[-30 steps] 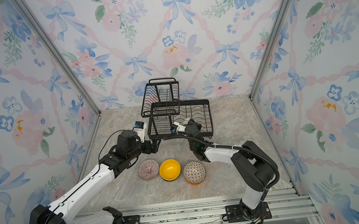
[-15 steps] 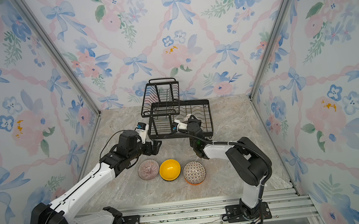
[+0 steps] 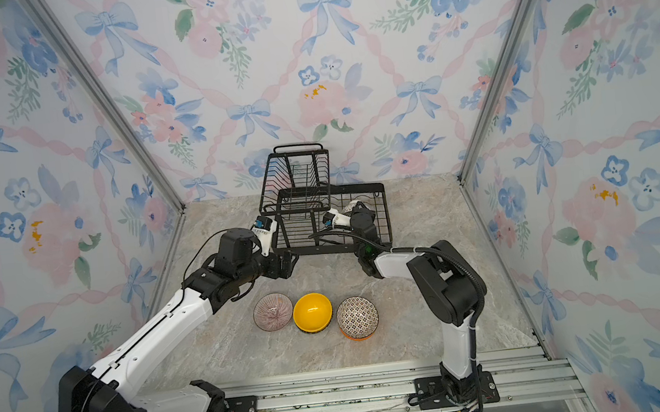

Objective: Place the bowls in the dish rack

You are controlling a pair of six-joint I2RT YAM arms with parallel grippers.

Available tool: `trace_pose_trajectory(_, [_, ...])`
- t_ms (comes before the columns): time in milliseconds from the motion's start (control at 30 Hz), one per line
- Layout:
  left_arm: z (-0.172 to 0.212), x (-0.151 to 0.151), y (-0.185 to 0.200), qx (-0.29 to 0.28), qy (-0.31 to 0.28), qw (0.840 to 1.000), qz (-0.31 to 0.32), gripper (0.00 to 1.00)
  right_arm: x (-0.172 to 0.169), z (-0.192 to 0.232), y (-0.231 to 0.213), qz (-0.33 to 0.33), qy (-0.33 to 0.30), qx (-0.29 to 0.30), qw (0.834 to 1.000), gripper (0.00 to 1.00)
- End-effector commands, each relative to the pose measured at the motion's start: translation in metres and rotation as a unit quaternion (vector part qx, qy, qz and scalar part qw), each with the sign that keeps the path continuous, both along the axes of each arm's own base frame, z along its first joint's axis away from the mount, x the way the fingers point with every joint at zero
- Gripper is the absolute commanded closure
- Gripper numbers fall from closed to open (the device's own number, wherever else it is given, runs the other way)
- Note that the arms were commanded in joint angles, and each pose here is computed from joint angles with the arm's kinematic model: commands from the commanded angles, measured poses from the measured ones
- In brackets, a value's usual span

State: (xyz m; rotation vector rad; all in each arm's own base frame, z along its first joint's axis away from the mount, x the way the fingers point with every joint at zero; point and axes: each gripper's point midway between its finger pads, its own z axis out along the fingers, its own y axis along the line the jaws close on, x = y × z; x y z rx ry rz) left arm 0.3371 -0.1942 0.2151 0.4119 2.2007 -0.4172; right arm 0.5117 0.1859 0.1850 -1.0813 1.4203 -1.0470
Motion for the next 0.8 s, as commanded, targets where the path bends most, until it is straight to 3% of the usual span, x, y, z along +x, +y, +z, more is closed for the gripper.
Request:
trace_pose_trajectory(0, [0.0, 0.001, 0.0, 0.012, 0.006, 1.0, -0.01, 0.02, 0.016, 0.036, 0.006, 0.008, -0.059, 0.037, 0.998, 1.0])
trace_pose_trajectory(500, [0.002, 0.001, 0.001, 0.018, 0.014, 1.0, -0.008, 0.02, 0.052, 0.019, 0.019, 0.027, -0.069, 0.025, 0.997, 1.0])
trace_pose_trajectory(767, [0.001, 0.001, 0.0, 0.017, 0.018, 1.0, -0.008, 0.02, 0.069, 0.019, 0.003, 0.012, -0.075, 0.017, 0.997, 1.0])
